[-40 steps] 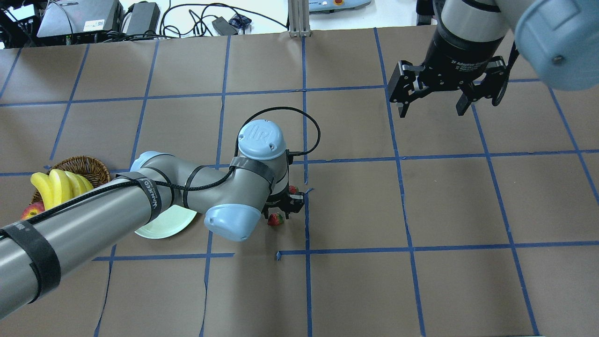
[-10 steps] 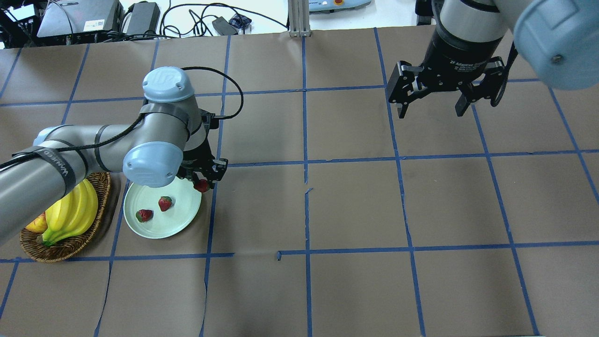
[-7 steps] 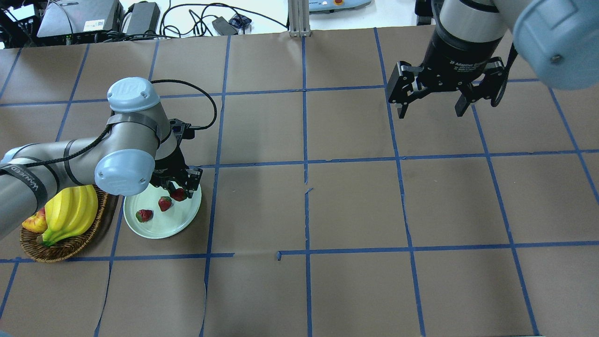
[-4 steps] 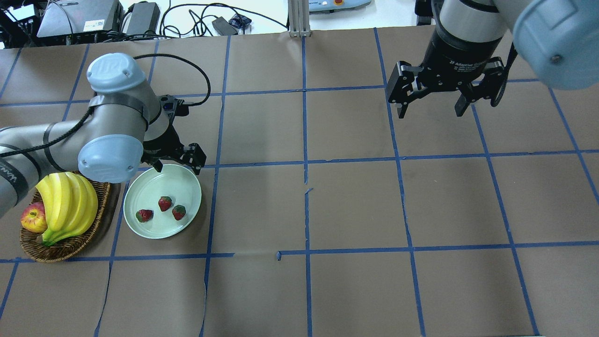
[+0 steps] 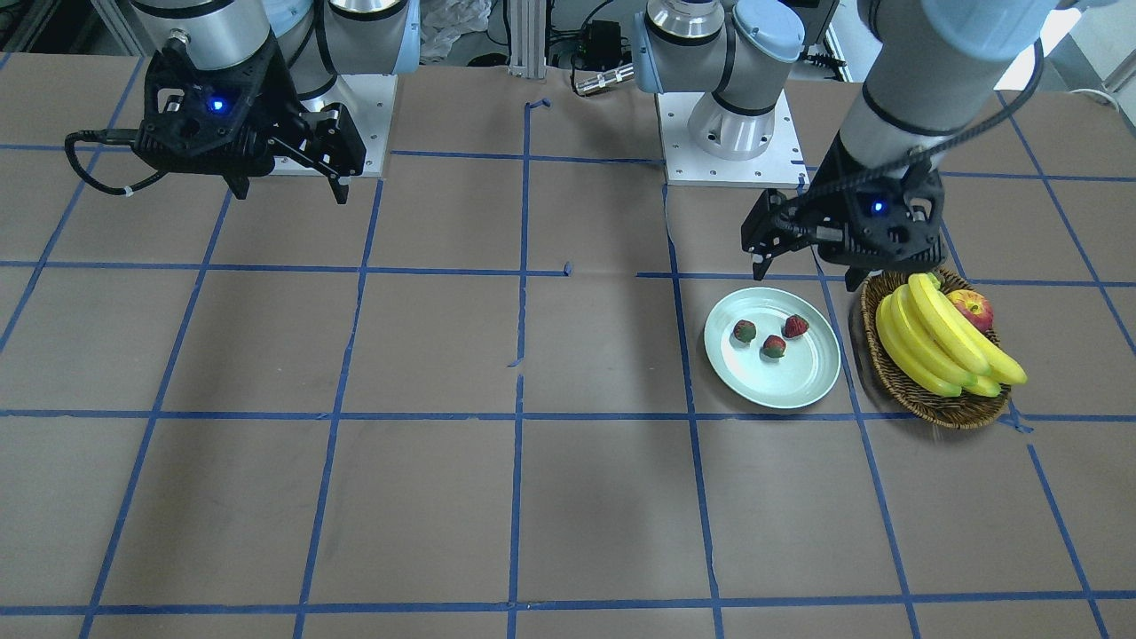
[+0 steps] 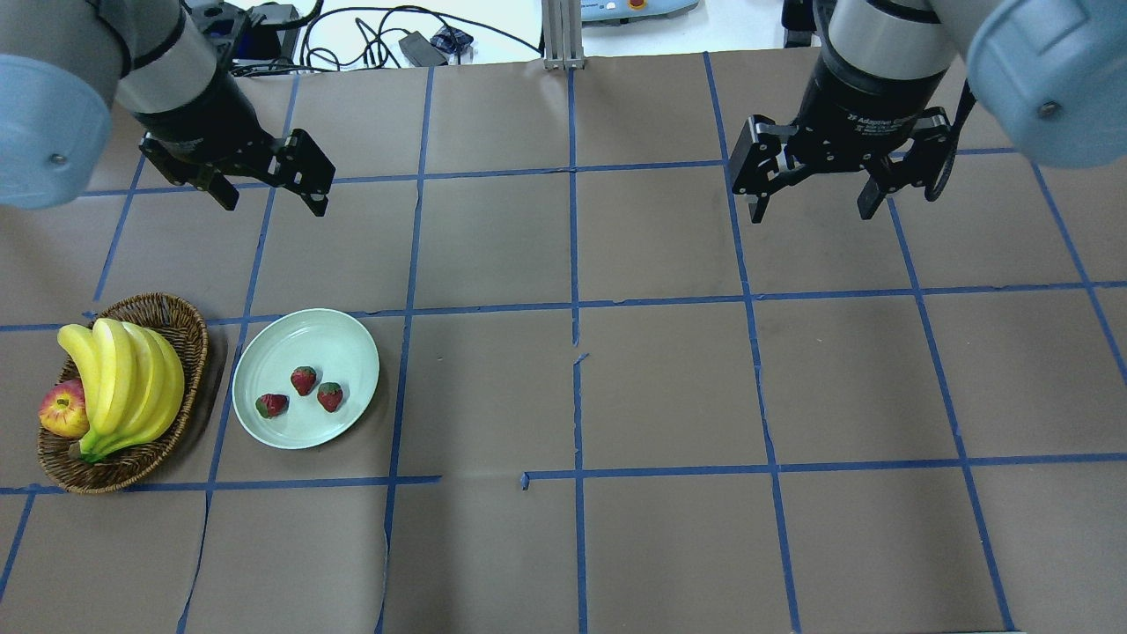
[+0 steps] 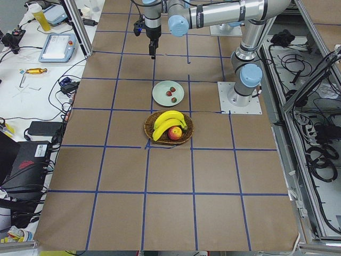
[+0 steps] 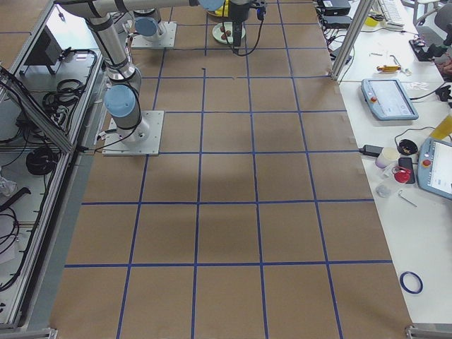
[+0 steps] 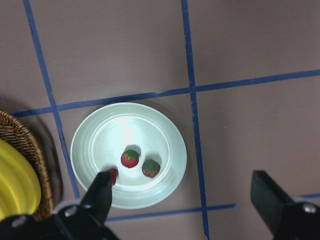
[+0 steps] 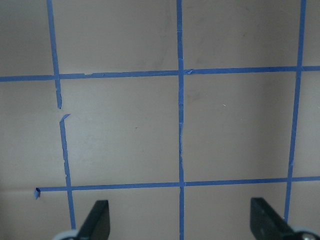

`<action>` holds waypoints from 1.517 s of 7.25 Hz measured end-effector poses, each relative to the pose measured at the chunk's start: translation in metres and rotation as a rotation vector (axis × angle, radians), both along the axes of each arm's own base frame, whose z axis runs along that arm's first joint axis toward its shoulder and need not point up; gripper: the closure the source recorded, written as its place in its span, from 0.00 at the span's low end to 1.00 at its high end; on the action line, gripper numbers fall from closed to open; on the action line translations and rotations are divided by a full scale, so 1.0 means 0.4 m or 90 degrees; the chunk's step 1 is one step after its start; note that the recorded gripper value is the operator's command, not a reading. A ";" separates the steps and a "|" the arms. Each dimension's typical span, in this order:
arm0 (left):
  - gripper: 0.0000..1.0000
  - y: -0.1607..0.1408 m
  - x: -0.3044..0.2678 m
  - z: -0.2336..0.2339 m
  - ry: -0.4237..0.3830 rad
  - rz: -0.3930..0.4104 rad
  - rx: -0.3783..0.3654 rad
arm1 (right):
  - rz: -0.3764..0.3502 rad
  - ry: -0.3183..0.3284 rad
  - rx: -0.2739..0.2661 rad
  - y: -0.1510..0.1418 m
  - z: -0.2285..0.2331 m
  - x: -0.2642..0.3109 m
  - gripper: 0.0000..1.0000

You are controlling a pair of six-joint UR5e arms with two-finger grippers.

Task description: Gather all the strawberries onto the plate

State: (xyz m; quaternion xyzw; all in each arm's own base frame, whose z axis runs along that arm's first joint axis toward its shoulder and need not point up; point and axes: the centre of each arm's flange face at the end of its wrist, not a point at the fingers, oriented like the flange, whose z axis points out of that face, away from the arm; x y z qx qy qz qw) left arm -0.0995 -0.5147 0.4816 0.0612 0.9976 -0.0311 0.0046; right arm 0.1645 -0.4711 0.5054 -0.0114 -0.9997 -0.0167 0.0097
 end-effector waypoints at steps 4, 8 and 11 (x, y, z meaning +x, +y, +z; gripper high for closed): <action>0.00 0.080 -0.140 0.069 -0.001 0.019 -0.018 | 0.000 -0.003 -0.006 0.000 0.013 0.001 0.00; 0.00 0.084 -0.151 0.051 0.000 0.051 -0.010 | -0.009 -0.018 0.030 0.009 0.059 0.008 0.00; 0.00 0.083 -0.151 0.045 -0.002 0.049 -0.007 | -0.008 -0.019 0.002 -0.016 0.053 0.011 0.00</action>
